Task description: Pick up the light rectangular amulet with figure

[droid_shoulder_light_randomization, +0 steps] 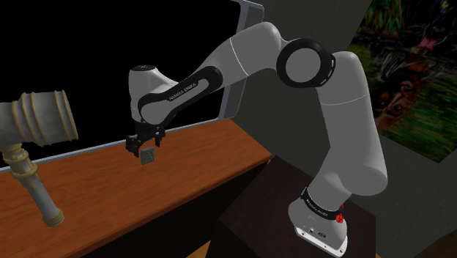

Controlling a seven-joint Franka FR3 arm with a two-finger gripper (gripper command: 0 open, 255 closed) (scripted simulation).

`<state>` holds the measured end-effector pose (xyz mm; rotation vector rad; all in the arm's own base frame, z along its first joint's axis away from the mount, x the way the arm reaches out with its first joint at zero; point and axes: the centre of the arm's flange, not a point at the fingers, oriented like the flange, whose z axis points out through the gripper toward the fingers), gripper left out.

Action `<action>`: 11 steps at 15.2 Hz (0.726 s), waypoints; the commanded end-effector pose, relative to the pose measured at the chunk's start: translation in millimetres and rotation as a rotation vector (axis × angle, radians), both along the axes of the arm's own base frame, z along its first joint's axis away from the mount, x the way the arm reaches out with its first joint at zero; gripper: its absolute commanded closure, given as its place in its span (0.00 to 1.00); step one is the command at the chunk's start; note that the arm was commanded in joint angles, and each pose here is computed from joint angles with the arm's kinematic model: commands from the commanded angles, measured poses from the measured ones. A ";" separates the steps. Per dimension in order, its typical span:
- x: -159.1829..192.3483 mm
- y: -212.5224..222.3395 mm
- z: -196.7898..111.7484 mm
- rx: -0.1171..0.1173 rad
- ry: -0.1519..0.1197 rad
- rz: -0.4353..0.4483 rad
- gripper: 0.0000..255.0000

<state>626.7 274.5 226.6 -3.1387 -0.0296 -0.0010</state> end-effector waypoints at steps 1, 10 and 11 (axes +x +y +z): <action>-0.1 -0.5 -10.2 0.000 0.000 0.000 0.00; -0.4 -0.3 -23.9 0.000 0.000 0.000 1.00; -0.4 -0.2 -23.8 0.000 0.000 0.000 1.00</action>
